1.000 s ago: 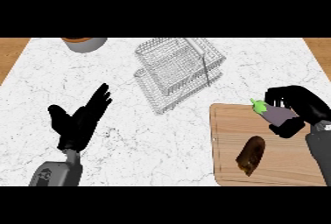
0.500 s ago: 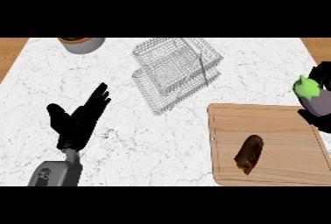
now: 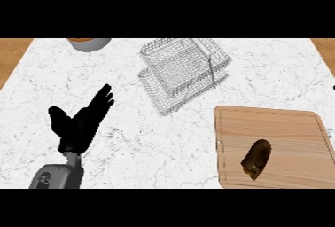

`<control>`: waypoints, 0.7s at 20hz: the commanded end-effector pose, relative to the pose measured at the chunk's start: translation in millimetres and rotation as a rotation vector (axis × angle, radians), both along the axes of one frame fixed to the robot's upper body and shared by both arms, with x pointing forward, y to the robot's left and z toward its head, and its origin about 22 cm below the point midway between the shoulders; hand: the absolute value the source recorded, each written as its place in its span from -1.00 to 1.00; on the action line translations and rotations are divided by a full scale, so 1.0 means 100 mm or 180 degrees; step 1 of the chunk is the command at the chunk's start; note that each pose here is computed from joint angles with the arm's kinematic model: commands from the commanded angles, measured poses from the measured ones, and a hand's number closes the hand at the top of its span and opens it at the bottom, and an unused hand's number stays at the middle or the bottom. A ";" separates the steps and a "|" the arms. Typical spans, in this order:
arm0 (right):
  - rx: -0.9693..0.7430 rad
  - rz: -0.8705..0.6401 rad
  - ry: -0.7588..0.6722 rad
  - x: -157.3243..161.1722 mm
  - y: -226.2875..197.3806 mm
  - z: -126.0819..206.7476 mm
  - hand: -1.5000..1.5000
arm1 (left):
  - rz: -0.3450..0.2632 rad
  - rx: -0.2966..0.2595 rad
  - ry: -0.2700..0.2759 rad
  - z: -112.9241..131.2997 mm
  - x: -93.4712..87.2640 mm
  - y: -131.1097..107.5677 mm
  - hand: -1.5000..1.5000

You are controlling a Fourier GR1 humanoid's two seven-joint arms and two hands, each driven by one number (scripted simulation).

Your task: Pick the eggplant from the cutting board and place it in the tiered basket

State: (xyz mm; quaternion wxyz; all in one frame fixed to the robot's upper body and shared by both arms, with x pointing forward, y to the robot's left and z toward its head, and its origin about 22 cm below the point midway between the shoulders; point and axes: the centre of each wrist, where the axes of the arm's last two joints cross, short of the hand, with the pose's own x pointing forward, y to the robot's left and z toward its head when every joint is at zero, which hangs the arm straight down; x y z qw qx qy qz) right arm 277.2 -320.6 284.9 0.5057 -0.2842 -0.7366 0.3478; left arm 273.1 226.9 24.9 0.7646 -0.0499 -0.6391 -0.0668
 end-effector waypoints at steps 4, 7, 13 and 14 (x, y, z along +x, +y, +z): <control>-0.0193 -0.0020 -0.0054 0.25 0.56 0.47 1.00 | -0.0044 -0.0028 0.0008 -0.01 0.07 -0.07 0.00; -0.0157 -0.0037 0.0022 0.37 0.82 0.65 1.00 | -0.0026 -0.0071 0.0010 -0.15 -0.01 0.01 0.00; 0.0114 -0.0047 0.0229 0.78 1.31 0.77 1.00 | -0.0031 0.0004 -0.0015 0.03 0.20 -0.09 0.00; 0.0099 -0.0091 0.0166 0.92 1.35 0.61 1.00 | -0.0046 0.0006 -0.0018 0.02 0.16 -0.09 0.00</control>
